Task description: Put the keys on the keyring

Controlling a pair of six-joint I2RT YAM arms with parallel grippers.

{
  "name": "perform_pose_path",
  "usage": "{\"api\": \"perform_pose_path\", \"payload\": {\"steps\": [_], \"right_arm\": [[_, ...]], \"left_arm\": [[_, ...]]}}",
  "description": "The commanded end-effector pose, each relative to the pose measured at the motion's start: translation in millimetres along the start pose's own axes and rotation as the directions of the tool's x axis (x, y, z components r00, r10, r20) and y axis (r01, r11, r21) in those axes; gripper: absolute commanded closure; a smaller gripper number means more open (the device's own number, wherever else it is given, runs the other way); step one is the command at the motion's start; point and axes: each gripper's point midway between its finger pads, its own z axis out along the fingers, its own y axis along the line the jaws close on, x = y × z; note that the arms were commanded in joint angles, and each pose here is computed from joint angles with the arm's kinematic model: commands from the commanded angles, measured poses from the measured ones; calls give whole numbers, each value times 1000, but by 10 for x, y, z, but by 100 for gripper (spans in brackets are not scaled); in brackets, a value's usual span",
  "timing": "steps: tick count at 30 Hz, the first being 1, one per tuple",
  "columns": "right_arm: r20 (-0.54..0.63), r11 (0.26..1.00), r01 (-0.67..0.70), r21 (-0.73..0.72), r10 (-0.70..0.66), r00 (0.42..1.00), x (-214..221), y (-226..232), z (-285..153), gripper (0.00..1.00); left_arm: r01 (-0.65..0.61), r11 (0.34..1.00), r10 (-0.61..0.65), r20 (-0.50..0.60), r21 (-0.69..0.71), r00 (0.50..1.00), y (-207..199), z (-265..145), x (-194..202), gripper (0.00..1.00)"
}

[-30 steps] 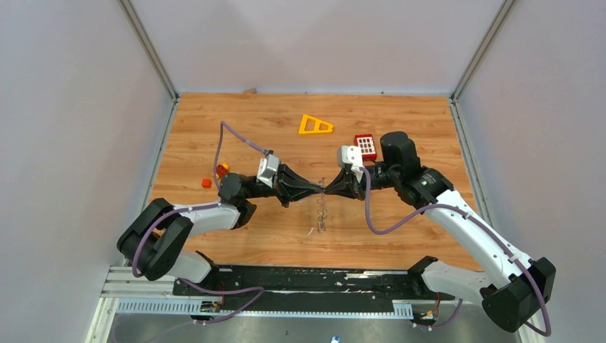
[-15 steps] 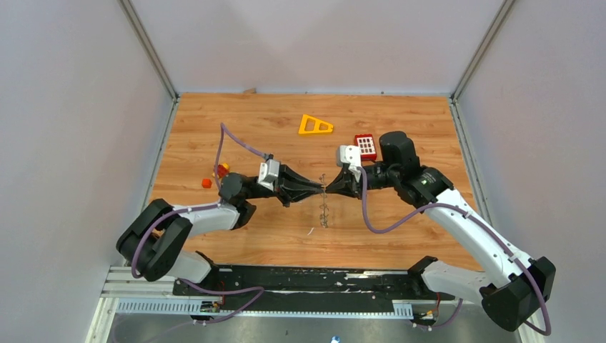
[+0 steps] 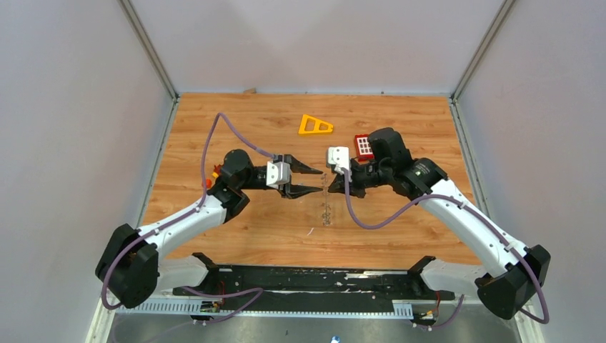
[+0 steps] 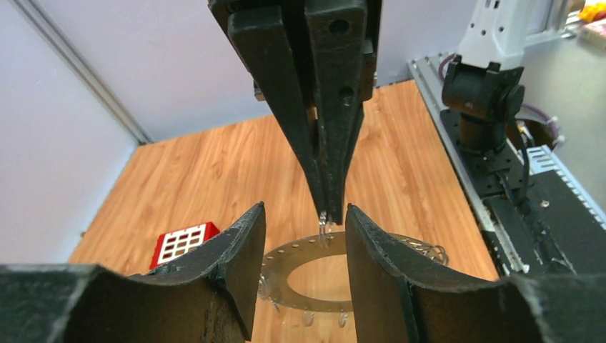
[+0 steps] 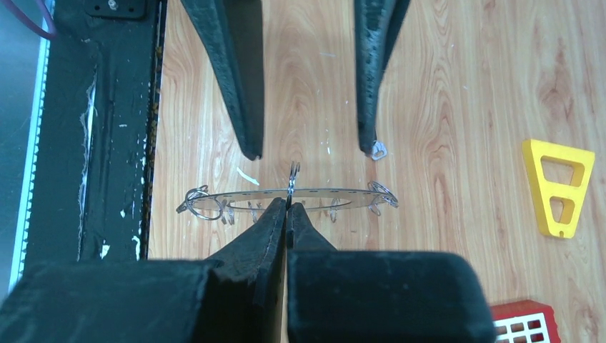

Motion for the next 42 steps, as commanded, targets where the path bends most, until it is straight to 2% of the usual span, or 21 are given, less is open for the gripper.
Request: {"api": "perform_pose_path", "payload": {"steps": [1,8,22,29,35,42], "right_arm": [[-47,998,57,20,-56,997,-137,-70,-22,100],[-88,999,46,18,-44,995,-178,-78,16,100],[-6,996,80,33,-80,997,-214,-12,30,100],[6,996,86,30,-86,996,-229,17,11,100],[48,995,92,31,-93,994,-276,36,14,100],[96,996,89,32,-92,991,-329,35,17,100]], "left_arm": [[-35,999,41,-142,41,989,46,-33,187,49],[-48,995,62,-163,84,985,3,-23,298,56],[-34,996,44,-124,80,991,-93,-36,310,71],[-27,996,36,-104,83,994,-104,-21,265,72],[7,996,-4,-42,87,999,-106,29,163,73],[21,996,-20,-16,86,1000,-119,39,134,82]]}}
